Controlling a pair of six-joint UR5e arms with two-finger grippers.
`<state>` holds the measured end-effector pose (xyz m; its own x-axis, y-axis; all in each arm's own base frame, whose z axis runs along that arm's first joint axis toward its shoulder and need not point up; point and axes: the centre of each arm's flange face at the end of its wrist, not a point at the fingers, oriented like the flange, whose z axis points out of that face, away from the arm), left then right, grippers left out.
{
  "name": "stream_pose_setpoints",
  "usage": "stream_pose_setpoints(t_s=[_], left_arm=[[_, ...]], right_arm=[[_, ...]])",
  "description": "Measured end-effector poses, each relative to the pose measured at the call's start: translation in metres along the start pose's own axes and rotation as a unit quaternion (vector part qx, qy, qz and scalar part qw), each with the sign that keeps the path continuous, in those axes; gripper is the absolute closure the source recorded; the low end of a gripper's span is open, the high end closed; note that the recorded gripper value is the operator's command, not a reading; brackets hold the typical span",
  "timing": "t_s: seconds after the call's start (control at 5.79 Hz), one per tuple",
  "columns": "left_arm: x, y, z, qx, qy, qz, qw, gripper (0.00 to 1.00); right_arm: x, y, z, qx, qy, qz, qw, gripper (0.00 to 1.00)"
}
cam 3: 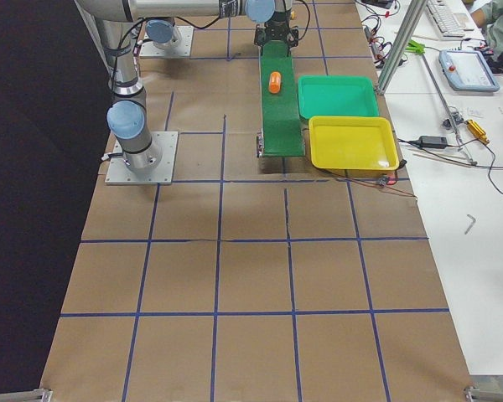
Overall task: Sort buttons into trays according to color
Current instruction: 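Place the second cylinder on the conveyor with the left gripper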
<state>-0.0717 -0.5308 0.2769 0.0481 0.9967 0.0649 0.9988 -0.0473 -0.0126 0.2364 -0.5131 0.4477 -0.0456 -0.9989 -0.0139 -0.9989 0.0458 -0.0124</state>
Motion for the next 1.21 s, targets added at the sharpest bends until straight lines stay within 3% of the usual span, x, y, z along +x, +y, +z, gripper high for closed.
stream_pose_setpoints(t_s=[0.17, 0.35, 0.52, 0.69, 0.86, 1.04, 1.21], left_arm=[[-0.004, -0.004, 0.008, 0.001, 0.006, 0.003, 1.0000, 0.12], [-0.008, -0.003, 0.007, 0.000, 0.001, -0.005, 1.0000, 0.07], [-0.009, 0.009, -0.001, -0.001, -0.010, -0.035, 0.9993, 0.04], [-0.008, 0.044, -0.005, 0.000, -0.015, -0.099, 0.9949, 0.03], [-0.005, 0.098, -0.001, 0.004, -0.012, -0.181, 0.9834, 0.03], [-0.003, 0.152, 0.005, 0.003, -0.022, -0.274, 0.9616, 0.04], [-0.006, 0.184, 0.016, 0.000, -0.038, -0.364, 0.9305, 0.04]], right_arm=[[0.000, 0.000, 0.000, 0.000, 0.000, 0.000, 1.0000, 0.00], [0.000, 0.000, 0.001, -0.001, -0.001, 0.000, 1.0000, 0.00], [0.000, 0.000, 0.001, -0.001, -0.001, -0.001, 1.0000, 0.00], [0.000, 0.000, 0.001, -0.001, -0.002, -0.001, 1.0000, 0.00], [-0.002, 0.001, 0.005, -0.002, -0.005, 0.000, 1.0000, 0.00], [-0.003, 0.001, 0.010, -0.002, -0.010, 0.000, 1.0000, 0.00], [-0.004, 0.002, 0.012, -0.002, -0.011, 0.000, 0.9999, 0.00]])
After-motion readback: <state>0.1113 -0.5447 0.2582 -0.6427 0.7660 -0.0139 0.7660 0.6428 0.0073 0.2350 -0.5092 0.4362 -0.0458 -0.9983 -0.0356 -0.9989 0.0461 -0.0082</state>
